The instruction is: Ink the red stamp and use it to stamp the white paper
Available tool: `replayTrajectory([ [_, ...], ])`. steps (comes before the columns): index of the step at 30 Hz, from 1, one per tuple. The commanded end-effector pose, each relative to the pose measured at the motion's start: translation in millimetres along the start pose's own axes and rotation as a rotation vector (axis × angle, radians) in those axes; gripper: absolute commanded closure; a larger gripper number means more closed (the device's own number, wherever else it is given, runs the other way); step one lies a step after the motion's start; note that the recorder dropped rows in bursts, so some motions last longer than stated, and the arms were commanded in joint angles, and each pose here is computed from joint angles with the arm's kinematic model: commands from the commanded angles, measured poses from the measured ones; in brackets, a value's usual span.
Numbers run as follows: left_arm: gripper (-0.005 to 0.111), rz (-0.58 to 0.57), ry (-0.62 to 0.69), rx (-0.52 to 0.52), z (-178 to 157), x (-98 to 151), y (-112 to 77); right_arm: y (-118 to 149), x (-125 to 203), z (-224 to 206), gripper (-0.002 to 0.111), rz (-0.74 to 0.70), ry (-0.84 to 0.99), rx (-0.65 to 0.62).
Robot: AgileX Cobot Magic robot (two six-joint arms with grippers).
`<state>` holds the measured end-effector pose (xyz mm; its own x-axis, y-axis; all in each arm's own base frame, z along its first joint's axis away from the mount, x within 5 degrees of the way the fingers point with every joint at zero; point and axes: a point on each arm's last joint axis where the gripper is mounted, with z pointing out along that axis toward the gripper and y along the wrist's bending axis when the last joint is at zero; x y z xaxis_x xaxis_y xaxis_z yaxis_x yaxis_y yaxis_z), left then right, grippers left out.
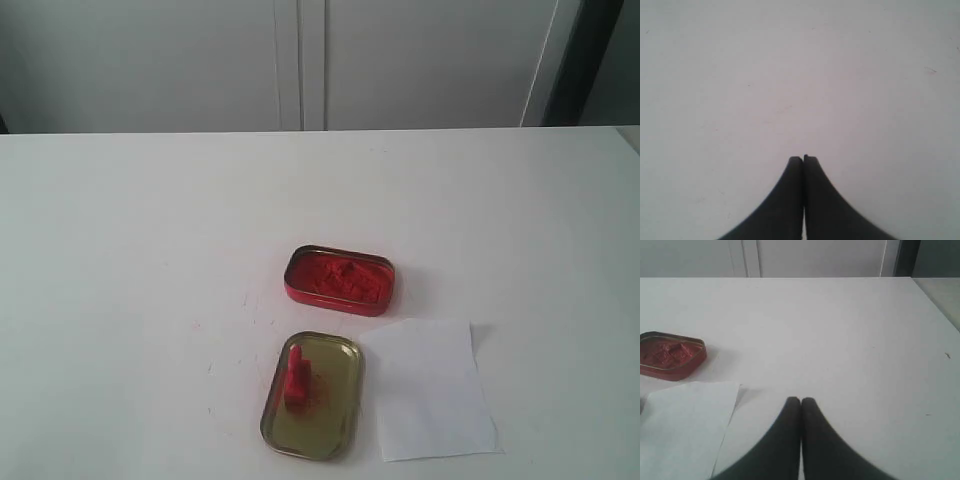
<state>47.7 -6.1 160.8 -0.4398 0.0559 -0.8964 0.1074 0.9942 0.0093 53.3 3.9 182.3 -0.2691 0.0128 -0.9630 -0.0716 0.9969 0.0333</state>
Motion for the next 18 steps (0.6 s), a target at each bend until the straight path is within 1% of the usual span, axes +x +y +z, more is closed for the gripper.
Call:
replayTrajectory([
  [1,0.107,-0.001,0.021,0.0,1.2,4.1,-0.1,-0.4,-0.1,0.1,0.108,-0.011,-0.016,0.006],
  [3,0.107,-0.001,0.021,0.0,1.2,4.1,-0.1,-0.3,-2.3,0.0,0.108,-0.011,-0.041,0.004],
  [7,0.107,-0.001,0.021,0.0,1.2,4.1,-0.1,0.6,-13.9,-1.2,0.108,-0.011,-0.169,-0.005],
  [12,0.107,-0.001,0.021,0.0,1.2,4.1,-0.1,2.1,-34.1,-7.1,0.108,-0.012,-0.401,-0.021],
  [18,0.107,-0.001,0.021,0.0,1.2,4.1,-0.1,2.5,-38.4,-9.1,0.108,-0.012,-0.453,-0.025],
])
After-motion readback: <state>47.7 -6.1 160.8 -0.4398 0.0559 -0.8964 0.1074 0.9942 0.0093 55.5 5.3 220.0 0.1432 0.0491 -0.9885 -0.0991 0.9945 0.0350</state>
